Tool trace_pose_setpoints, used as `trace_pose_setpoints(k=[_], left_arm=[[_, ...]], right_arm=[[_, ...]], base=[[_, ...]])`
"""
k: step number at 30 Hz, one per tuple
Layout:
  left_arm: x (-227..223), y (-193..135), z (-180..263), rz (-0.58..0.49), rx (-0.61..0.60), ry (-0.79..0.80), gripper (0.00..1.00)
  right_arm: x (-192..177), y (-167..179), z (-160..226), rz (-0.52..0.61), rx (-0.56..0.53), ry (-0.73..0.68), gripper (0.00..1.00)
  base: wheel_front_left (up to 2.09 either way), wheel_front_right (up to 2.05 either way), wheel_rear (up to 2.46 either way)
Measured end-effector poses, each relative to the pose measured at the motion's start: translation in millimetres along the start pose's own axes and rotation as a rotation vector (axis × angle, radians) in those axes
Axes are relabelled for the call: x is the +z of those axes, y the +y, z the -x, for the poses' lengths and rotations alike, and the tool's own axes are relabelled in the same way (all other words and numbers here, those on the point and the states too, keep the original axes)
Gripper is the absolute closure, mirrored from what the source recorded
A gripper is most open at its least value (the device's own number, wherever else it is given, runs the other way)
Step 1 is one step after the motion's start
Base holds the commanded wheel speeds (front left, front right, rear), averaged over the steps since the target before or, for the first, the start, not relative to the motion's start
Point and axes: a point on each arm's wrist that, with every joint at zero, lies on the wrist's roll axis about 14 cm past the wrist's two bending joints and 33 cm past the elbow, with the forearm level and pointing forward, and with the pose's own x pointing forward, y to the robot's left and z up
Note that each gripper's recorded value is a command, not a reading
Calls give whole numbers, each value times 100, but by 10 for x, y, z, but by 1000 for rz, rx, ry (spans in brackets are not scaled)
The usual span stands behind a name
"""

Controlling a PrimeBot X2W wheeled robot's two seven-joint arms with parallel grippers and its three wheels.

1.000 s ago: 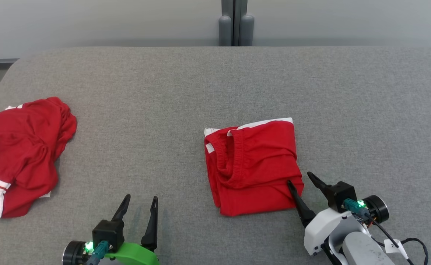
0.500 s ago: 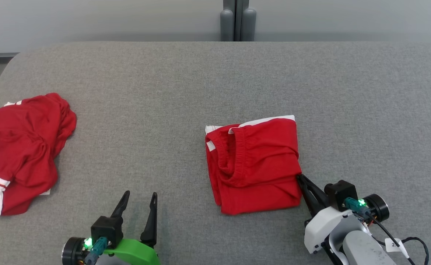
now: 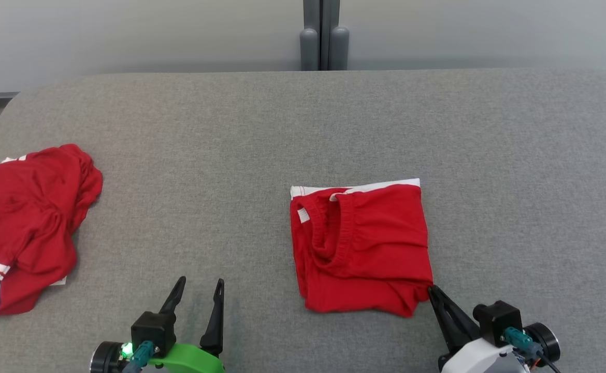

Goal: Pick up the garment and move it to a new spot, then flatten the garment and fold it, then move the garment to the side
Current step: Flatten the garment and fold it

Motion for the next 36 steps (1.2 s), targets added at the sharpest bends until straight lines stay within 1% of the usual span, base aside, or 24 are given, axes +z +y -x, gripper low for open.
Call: trace_pose_setpoints(k=[7,8,9,10,13,15,18,23,26,33,36], left_arm=[[6,-68,9,-4,-21,-4,0],[8,-76,13,-5,-23,-4,0],[15,-86,14,-6,-26,-7,0],[26,-94,14,-8,-29,-10,0],[46,-116,21,-14,-34,-17,0],[54,-124,30,-18,-35,-21,0],[77,-125,38,-26,-32,-29,0],[138,-121,25,-44,-32,-47,0],[158,-128,13,-57,-36,-53,0],[234,-128,14,-75,-37,-77,0],[247,-126,20,-77,-36,-81,0]], right_arm=[[-260,-90,258,7,-45,74,100],[-287,-123,290,5,-57,82,71],[-302,-157,317,1,-70,86,50],[-313,-181,339,-1,-80,89,0],[-292,-241,383,-12,-105,79,0],[-186,-298,383,-28,-125,42,0],[66,-350,359,-40,-143,-42,0],[550,-541,313,-42,-190,-193,0],[748,-609,234,-44,-201,-248,0],[969,-599,8,-28,-177,-288,0],[904,-554,-32,-29,-162,-264,0]], base=[[0,0,0],[0,0,0],[0,0,0],[0,0,0],[0,0,0],[0,0,0],[0,0,0],[0,0,0],[0,0,0],[0,0,0],[0,0,0]])
